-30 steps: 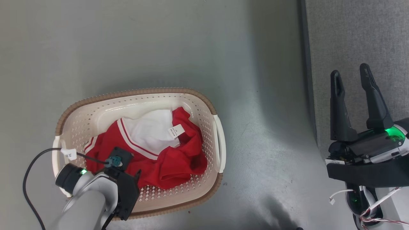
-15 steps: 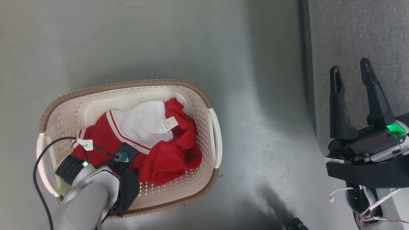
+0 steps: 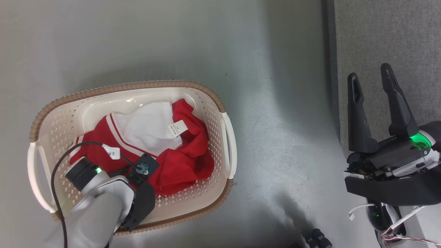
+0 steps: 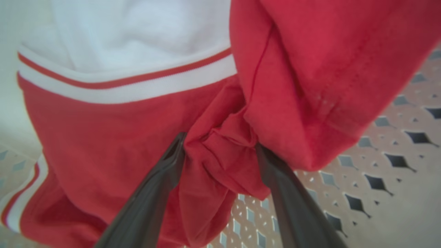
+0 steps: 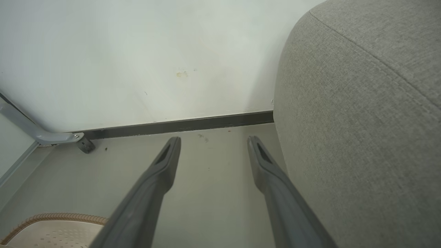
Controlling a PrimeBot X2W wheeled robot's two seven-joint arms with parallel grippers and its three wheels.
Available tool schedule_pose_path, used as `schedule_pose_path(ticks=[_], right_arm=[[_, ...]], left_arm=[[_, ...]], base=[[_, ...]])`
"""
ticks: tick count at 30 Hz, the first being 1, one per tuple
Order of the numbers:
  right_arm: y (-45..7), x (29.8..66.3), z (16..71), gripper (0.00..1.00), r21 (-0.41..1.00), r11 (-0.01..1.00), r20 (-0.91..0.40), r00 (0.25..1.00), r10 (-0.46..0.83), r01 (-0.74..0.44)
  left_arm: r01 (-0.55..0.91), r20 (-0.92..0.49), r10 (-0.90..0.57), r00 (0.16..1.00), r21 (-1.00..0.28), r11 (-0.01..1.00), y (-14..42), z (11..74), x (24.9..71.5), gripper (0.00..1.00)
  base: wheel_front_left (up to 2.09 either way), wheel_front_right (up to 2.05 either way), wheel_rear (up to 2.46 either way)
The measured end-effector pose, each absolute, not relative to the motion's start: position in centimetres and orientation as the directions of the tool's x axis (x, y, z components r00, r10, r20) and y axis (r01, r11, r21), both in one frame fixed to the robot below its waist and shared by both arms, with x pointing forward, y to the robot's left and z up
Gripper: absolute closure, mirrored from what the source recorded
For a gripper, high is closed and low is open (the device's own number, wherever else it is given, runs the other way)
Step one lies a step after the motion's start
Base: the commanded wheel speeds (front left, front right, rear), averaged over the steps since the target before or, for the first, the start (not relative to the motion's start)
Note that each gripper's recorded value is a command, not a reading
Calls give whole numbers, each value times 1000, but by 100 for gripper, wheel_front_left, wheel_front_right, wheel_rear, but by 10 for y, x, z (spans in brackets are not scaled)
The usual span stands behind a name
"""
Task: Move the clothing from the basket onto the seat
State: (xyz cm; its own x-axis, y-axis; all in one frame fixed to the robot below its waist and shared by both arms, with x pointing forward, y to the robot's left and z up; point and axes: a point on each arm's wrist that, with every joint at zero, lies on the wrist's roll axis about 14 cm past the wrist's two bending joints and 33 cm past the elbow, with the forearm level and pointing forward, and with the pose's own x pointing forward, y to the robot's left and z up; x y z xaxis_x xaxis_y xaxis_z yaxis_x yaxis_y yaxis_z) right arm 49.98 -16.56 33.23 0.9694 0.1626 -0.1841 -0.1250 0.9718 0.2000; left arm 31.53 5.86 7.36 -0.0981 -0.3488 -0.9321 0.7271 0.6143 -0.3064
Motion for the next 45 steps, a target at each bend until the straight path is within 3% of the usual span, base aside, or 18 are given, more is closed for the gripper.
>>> schedule_pose_path(ticks=[5,6,7,10,13,30,45], right_arm=[[-168,497,329,0,201,973,-196,969,152,-112],[-168,496,328,0,202,973,-199,968,149,-109],[-168,495,327,0,202,974,-203,968,148,-106],[-167,495,326,0,198,974,-205,968,147,-106],[-167,495,326,0,200,974,-204,968,150,-108],[-172,501,345,0,182,978,-163,977,135,-105],[-174,504,385,0,180,977,-86,987,135,-117]], left_arm=[[716,-932,-351,-95,-309,626,59,70,316,0],[717,-932,-351,-96,-309,625,59,69,316,5],[719,-932,-350,-96,-309,623,59,69,316,23],[724,-928,-364,-78,-304,619,55,69,323,53],[722,-923,-380,-63,-305,621,51,70,326,100],[699,-898,-438,41,-287,655,37,94,352,100],[624,-832,-494,250,-252,740,37,143,392,100]], base=[[0,0,0],[0,0,0],[0,0,0],[0,0,0],[0,0,0],[0,0,0],[0,0,0]])
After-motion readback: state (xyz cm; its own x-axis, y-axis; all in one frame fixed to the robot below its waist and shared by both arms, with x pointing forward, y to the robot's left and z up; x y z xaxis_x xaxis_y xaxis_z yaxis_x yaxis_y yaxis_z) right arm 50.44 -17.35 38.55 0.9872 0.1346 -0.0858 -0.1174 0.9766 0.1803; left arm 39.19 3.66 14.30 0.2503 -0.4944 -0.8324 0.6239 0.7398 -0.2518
